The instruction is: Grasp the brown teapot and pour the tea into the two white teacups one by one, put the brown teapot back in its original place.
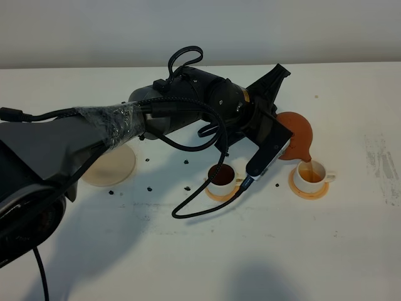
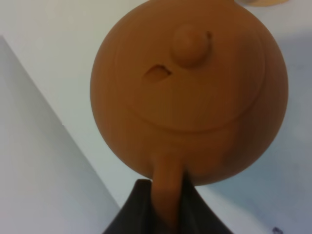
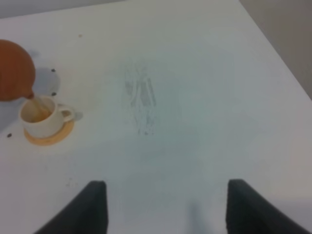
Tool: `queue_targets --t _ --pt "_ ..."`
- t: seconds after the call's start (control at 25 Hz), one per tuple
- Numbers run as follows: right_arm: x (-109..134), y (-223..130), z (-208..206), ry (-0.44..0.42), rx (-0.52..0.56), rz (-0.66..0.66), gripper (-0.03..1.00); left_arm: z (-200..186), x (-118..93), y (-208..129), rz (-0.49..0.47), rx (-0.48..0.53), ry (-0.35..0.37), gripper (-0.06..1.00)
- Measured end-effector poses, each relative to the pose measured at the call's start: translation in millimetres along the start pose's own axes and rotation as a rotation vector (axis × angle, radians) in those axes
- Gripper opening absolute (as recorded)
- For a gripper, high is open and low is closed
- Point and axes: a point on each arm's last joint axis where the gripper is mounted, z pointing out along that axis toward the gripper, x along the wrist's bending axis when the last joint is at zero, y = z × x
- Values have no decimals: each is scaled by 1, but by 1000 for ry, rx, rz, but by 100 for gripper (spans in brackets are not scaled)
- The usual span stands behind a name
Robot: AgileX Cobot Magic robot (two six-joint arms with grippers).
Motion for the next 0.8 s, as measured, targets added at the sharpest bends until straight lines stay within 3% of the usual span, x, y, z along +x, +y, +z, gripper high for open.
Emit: queue_targets --t 0.8 --pt "0 0 0 0 0 0 51 0 3 -1 130 12 31 8"
